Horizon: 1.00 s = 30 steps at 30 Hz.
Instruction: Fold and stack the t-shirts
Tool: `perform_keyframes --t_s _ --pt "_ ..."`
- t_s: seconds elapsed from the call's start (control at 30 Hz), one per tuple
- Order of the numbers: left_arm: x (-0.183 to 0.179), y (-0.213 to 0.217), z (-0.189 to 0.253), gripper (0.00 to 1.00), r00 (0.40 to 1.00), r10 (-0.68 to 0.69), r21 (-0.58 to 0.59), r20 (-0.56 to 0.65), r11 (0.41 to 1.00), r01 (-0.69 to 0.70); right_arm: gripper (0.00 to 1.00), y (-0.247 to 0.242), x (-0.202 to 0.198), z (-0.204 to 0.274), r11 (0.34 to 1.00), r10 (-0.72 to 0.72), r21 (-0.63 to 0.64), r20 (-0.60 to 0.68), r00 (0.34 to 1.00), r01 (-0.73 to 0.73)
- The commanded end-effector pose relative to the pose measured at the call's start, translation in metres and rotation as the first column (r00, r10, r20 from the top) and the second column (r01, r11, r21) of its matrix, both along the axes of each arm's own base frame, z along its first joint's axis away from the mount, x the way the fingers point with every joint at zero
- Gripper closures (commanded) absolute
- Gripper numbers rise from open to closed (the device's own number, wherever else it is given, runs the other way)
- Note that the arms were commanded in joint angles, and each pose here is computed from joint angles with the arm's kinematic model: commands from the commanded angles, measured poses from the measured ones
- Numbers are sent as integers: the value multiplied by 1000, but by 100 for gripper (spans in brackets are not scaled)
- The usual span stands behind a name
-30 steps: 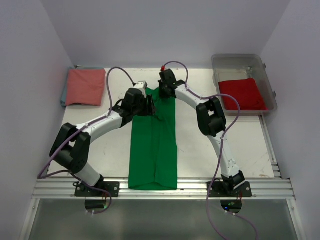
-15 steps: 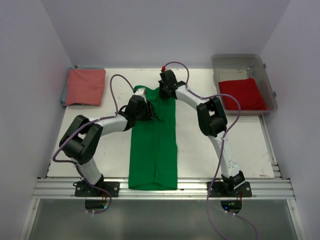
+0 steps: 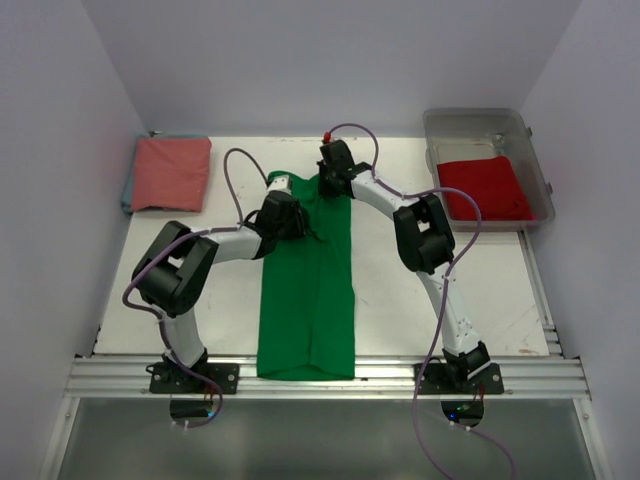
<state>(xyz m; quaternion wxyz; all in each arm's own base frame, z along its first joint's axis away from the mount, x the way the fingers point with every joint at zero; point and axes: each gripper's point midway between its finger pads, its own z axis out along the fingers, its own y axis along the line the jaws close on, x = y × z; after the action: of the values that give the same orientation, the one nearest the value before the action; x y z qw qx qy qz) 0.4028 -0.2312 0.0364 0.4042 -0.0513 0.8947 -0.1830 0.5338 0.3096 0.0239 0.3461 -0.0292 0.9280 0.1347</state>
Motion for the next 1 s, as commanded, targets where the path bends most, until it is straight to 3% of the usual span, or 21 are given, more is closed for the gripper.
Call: perform_keyframes --t_s 0.0,0.37,0.97 --pt "30 -4 23 59 994 47 -26 94 999 -45 100 -40 -47 -71 988 -18 -155 -228 974 -18" --pt "40 -23 31 61 990 -16 -69 142 997 26 100 -44 -47 -75 986 -23 -163 -230 973 -16" --pt "48 -47 9 60 985 -92 -123 145 986 110 100 -49 -47 -77 987 -27 -162 -238 971 -12"
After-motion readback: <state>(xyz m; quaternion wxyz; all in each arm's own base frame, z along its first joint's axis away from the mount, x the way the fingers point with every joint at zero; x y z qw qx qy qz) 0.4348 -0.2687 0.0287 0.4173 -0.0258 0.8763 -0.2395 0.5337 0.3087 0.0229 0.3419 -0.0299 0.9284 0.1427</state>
